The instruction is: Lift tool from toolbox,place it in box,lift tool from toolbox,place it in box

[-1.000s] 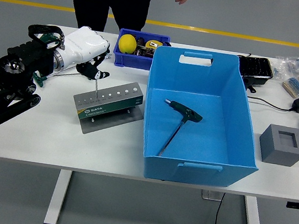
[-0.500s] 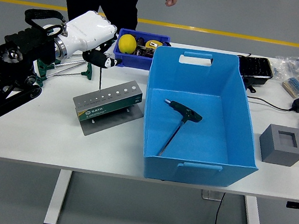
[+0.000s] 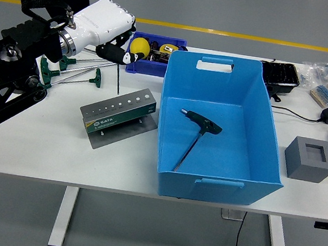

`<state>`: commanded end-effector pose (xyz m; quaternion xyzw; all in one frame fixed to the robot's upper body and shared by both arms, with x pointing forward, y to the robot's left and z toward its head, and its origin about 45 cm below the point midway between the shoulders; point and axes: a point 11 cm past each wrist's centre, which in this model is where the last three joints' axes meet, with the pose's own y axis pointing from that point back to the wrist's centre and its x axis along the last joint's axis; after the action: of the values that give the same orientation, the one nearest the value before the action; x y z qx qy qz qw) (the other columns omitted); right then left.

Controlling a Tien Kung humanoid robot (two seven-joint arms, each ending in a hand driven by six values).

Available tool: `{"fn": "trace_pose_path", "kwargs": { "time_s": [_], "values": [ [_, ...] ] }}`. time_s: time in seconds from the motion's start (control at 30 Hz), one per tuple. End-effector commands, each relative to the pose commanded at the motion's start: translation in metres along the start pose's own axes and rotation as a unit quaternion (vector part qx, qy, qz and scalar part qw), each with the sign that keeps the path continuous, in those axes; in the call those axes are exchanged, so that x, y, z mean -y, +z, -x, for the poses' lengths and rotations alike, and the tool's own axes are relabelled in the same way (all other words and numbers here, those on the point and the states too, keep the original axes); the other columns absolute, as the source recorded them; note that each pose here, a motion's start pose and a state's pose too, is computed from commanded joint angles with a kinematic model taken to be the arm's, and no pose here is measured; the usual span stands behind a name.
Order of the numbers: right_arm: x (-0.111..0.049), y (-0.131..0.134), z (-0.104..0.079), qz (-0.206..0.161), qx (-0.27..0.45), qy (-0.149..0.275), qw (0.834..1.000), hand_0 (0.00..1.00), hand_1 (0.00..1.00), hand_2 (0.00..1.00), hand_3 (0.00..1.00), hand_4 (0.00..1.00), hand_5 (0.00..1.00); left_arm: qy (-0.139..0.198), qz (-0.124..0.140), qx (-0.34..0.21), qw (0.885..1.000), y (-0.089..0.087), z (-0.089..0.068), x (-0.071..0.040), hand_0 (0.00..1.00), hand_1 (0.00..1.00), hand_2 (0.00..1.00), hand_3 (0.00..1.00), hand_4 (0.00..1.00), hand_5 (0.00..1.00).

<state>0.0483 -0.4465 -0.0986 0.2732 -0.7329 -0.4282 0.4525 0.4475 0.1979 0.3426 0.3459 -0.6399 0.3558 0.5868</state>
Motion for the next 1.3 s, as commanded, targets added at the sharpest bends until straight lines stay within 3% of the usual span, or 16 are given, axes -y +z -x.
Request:
{"fn": "trace_pose_path", "kwargs": {
  "time_s": [0.23,0.53,0.63,0.83,0.97,1.3],
  "values": [
    [0.000,0.001,0.000,0.001,-0.001,0.000,1.000,0.701,0.673,0.720,0.551,0.786,0.689,0.049,0.027,-0.027,0.998,0.024,-0.028,0.004,0.110,0.002,0.012,0.047,0.714,0.596],
    [0.000,0.001,0.000,0.001,-0.002,0.000,1.000,0.701,0.673,0.720,0.551,0.786,0.689,0.074,0.074,-0.081,0.991,0.068,-0.035,0.008,0.111,0.002,0.013,0.047,0.711,0.612],
    [0.000,-0.001,0.001,-0.001,-0.001,0.000,1.000,0.702,0.673,0.720,0.550,0.786,0.688,0.074,0.090,-0.104,0.988,0.084,-0.029,0.010,0.111,0.002,0.015,0.047,0.712,0.614],
    [-0.001,-0.009,0.002,-0.007,-0.005,-0.001,1.000,0.703,0.673,0.720,0.550,0.786,0.688,0.059,0.107,-0.148,0.981,0.109,-0.002,0.017,0.100,0.002,0.013,0.047,0.714,0.617],
    [-0.001,-0.014,0.002,-0.012,-0.004,-0.002,1.000,0.703,0.673,0.720,0.550,0.786,0.688,0.056,0.111,-0.171,0.977,0.117,0.014,0.019,0.100,0.002,0.013,0.047,0.714,0.617],
    [-0.002,-0.020,0.002,-0.017,-0.004,-0.003,1.000,0.705,0.673,0.720,0.550,0.786,0.689,0.076,0.151,-0.231,0.958,0.133,0.028,0.021,0.065,0.002,0.012,0.047,0.737,0.623]
  ]
}}
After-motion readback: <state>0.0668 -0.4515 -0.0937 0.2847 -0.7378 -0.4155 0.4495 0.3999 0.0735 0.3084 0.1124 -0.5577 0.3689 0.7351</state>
